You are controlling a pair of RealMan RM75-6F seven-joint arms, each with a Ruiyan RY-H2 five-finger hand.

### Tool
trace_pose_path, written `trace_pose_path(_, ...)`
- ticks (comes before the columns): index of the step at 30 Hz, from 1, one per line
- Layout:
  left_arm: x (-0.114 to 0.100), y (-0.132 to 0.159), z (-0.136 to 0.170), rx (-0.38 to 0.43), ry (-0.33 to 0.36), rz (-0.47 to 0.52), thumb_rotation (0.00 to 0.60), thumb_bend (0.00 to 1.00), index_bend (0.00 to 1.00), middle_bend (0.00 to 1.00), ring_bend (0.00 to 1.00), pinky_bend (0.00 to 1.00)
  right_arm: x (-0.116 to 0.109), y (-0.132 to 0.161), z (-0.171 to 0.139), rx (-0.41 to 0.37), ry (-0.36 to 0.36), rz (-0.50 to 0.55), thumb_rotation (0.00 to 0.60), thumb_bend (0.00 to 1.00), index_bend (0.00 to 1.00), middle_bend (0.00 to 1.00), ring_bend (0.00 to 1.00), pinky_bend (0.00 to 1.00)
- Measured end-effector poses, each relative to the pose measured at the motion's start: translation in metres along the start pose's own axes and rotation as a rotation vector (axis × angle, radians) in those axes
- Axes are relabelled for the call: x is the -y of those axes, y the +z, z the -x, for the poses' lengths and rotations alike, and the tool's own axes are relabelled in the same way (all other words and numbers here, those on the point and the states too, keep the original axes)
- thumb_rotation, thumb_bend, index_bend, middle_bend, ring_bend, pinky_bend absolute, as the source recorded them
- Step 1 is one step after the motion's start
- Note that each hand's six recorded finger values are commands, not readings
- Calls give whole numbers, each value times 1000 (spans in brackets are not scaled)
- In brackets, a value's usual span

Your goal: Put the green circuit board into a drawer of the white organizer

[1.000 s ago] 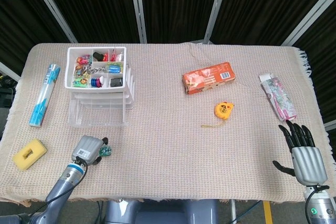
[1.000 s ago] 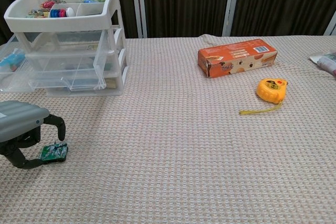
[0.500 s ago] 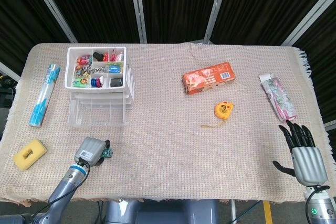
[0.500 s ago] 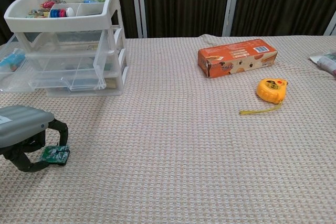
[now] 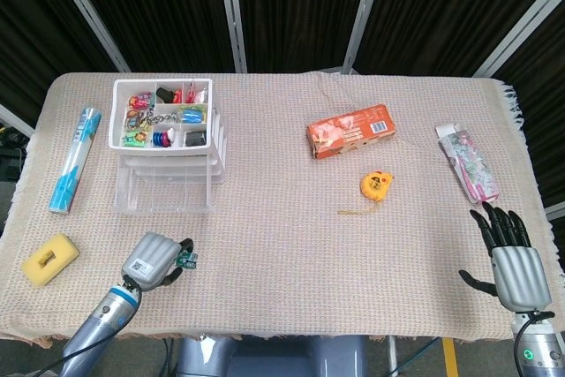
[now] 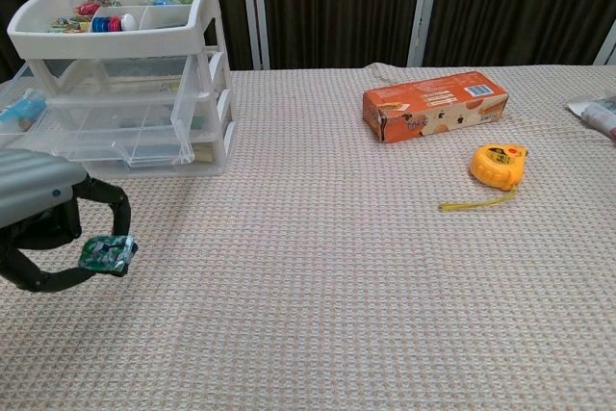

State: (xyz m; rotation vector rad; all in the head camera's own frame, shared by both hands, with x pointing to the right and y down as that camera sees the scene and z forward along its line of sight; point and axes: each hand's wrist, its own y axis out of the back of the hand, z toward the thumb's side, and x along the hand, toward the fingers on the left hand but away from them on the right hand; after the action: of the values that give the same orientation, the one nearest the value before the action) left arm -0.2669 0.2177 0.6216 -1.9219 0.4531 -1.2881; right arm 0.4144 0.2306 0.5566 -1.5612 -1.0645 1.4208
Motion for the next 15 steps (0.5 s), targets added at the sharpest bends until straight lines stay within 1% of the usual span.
trace_pose_path(5, -44, 8, 13, 50, 105, 10, 600, 672, 592, 980, 838, 717, 0, 0, 0, 0, -1, -1, 600, 0, 99, 0, 0, 0)
trace_pose_path(6, -55, 8, 14, 54, 133, 8, 600, 673, 592, 980, 838, 717, 0, 0, 0, 1, -1, -1, 600, 0, 99, 0, 0, 0)
trace_pose_path(9, -81, 2, 10, 43, 193, -12, 600, 674, 592, 980, 838, 717, 0, 0, -1, 0, -1, -1, 600, 0, 100, 0, 0, 0)
trace_pose_path(11, -92, -4, 5, 24, 211, -19, 600, 674, 591, 980, 838, 717, 0, 0, -1, 1, 0, 0, 600, 0, 100, 0, 0, 0)
trace_pose_path(15, -103, -21, -10, -39, 205, -25, 600, 672, 587, 980, 838, 718, 0, 0, 0, 1, 2, 0, 600, 0, 99, 0, 0, 0)
